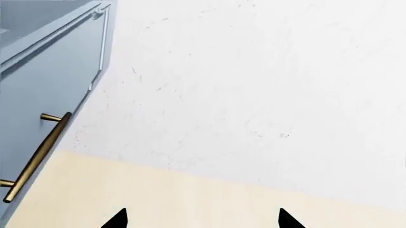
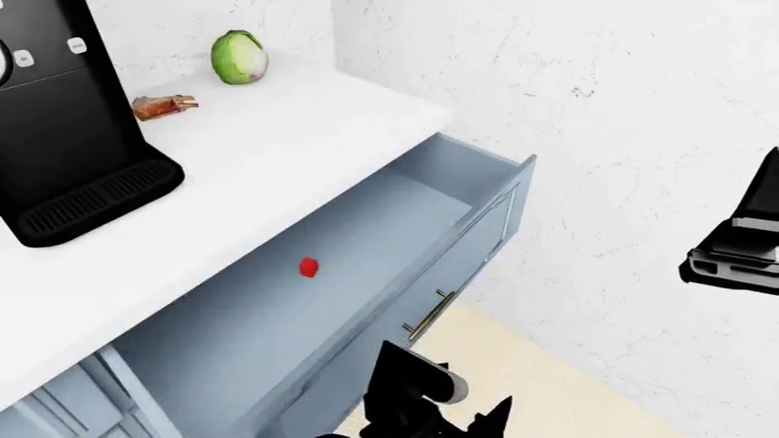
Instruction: Close the right drawer.
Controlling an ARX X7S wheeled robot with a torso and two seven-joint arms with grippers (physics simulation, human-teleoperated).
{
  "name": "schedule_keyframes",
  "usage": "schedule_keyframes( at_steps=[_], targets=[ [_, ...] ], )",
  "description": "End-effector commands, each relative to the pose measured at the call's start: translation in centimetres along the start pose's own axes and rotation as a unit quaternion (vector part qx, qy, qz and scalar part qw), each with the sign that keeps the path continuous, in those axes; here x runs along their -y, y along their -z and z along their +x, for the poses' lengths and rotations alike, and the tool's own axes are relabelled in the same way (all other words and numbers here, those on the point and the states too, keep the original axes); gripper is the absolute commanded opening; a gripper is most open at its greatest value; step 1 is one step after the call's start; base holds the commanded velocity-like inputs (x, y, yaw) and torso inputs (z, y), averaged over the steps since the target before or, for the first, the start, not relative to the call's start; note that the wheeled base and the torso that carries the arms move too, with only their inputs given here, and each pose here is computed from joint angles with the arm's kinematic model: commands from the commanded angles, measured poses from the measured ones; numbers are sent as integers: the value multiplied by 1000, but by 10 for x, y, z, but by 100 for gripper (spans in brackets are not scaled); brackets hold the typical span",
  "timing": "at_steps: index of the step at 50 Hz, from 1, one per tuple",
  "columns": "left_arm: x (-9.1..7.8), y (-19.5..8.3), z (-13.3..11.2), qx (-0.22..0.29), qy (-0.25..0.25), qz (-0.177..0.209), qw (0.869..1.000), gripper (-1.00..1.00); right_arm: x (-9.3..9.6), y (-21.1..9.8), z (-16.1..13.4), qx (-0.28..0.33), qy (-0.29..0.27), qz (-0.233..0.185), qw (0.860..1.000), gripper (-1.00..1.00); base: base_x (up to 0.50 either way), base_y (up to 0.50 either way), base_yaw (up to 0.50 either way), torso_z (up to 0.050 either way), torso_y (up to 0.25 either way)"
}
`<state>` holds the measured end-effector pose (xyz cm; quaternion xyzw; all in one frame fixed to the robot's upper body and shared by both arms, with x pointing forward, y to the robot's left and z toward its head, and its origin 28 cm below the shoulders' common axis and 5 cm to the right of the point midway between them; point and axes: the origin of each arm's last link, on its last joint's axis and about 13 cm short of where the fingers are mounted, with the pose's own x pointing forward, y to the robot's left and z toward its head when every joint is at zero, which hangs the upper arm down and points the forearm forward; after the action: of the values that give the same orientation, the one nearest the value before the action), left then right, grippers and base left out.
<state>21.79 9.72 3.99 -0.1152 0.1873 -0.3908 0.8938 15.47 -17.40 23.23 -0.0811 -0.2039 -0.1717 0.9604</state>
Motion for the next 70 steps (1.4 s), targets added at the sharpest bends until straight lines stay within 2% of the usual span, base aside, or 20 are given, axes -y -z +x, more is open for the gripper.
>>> schedule_keyframes(
  at_steps=[1, 8, 18, 33, 48, 70],
  targets=[
    [-5, 9, -2, -13, -6, -18, 1000, 100, -1, 0, 0, -1, -2, 1, 1000, 100, 0, 0, 0, 0, 0],
    [-16, 5, 0, -11, -26, -11, 1000, 100, -3, 0, 3, 0, -4, 1, 1000, 100, 0, 0, 0, 0, 0],
    [-28, -4, 2, 0, -20, 1, 1000, 100, -3, 1, 3, -2, -5, -1, 1000, 100, 0, 0, 0, 0, 0],
    [-45, -3, 6, 2, -79, 9, 997, 100, -5, 1, 3, -1, -7, 0, 1000, 100, 0, 0, 0, 0, 0],
    [-66, 3, 8, -8, -116, 15, 993, 100, -6, 0, 3, 3, -10, 2, 1000, 100, 0, 0, 0, 0, 0],
    [-83, -4, 2, -1, -141, 31, 989, 100, -9, -1, 7, 2, -15, 5, 1000, 100, 0, 0, 0, 0, 0]
  ],
)
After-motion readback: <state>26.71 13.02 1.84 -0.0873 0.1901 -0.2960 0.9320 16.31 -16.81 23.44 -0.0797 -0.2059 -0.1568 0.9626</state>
